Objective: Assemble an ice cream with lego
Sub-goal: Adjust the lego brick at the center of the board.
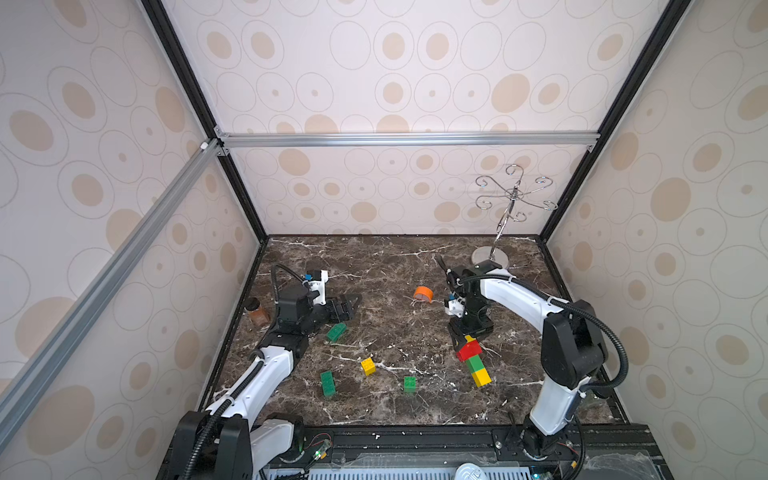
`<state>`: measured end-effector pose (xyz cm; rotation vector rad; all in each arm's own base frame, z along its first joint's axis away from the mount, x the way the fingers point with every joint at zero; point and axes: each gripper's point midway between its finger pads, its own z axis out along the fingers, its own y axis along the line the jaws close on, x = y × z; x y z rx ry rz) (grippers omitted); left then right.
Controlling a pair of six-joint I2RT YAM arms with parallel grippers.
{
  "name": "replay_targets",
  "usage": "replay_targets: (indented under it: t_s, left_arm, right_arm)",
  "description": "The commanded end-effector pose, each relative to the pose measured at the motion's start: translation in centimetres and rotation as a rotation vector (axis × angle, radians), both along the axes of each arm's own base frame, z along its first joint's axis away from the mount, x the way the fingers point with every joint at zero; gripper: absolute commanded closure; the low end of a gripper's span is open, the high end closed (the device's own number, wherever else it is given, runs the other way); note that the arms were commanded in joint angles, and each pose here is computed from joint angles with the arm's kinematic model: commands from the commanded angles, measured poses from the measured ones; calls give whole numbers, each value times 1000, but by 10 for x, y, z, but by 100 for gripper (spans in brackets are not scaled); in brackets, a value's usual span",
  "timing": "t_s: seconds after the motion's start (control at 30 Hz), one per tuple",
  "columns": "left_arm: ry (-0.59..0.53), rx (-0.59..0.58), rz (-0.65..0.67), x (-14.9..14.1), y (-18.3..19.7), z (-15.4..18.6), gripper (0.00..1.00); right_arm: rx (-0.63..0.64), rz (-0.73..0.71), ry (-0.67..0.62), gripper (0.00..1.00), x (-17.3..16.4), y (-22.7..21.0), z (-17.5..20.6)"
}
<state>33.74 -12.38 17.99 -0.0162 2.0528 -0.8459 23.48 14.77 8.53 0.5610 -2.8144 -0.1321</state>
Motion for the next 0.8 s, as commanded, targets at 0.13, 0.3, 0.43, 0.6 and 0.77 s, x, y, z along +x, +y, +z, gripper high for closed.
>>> replay_targets:
  t_s: [0.13,0.3,0.43,0.6,0.77]
  left_arm:
    - [-15,-7,-9,1,-1,4,0]
    - [-15,-7,-9,1,-1,4,0]
    - [-13,-6,-7,1,0,4,0]
    - [-14,-5,-7,1,0,4,0]
    - [-16,-7,-5,1,0,4,0]
  right_arm:
    - [-43,10,85,100,-14,-7,-21]
    - [-65,16,109,100,-19,-10,-29]
    - [-73,26,121,100,-20,-9,-33]
    - [-83,37,135,100,-22,-8,-36]
    - [-91,49,156,100,-25,-9,-38]
